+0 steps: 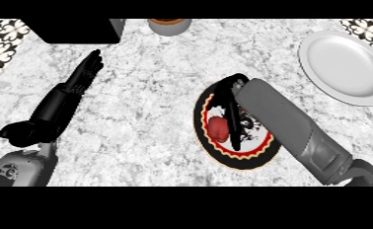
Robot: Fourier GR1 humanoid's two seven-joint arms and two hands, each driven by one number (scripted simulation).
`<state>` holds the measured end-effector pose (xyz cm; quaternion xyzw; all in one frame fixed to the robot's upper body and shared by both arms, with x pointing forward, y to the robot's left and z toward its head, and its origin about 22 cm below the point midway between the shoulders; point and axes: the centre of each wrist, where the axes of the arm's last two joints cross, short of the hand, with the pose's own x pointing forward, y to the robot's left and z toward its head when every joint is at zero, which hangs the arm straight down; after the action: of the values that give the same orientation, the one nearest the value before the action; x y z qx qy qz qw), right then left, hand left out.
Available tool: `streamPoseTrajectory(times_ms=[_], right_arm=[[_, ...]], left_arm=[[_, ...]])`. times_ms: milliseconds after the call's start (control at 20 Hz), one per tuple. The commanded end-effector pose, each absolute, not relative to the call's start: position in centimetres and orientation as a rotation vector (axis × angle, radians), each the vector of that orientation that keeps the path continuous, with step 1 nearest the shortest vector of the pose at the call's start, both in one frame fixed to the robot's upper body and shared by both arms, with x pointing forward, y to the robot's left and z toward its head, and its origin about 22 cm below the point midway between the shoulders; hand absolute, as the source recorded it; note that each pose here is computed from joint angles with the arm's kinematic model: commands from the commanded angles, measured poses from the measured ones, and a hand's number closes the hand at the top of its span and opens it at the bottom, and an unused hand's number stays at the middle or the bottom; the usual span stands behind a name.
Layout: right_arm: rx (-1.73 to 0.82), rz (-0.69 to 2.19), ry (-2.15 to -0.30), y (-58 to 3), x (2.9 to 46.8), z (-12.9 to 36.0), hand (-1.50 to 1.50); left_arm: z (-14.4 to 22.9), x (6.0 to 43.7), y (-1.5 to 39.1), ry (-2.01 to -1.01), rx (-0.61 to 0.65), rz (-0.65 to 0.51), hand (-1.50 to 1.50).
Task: Pick the bell pepper from the plate and place it in the plate
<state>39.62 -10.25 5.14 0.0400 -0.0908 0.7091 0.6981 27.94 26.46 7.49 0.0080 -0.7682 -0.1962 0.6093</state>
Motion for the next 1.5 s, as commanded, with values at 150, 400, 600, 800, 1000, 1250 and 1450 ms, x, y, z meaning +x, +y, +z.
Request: streamPoseTrajectory(times_ms=[150,400,600,800,1000,1250,1450], right_arm=[[0.099,1.647,-0.07,-8.2,36.5,2.5,-1.5],[0.115,1.685,0.006,-9.1,35.6,0.4,-1.5],[0.122,1.712,-0.009,-9.4,34.6,0.0,-1.5],[0.084,1.712,-0.005,-10.4,34.4,0.3,-1.5],[0.197,1.797,-0.104,-9.9,32.0,-0.5,1.5],[0.135,1.809,-0.18,-11.2,32.3,0.7,1.5],[-0.088,1.733,-0.323,-12.1,30.8,0.9,1.5]], left_arm=[[7.6,27.2,26.0,-1.78,0.035,-0.449,0.0],[7.6,28.3,26.2,-1.767,0.016,-0.459,0.0],[7.4,27.7,26.4,-1.782,0.03,-0.451,0.0],[7.5,26.5,26.6,-1.769,0.011,-0.459,0.0],[6.9,28.0,26.4,-1.777,0.017,-0.45,0.0],[6.9,28.2,27.6,-1.779,0.026,-0.452,0.0],[7.2,27.6,26.3,-1.775,0.016,-0.44,0.0]])
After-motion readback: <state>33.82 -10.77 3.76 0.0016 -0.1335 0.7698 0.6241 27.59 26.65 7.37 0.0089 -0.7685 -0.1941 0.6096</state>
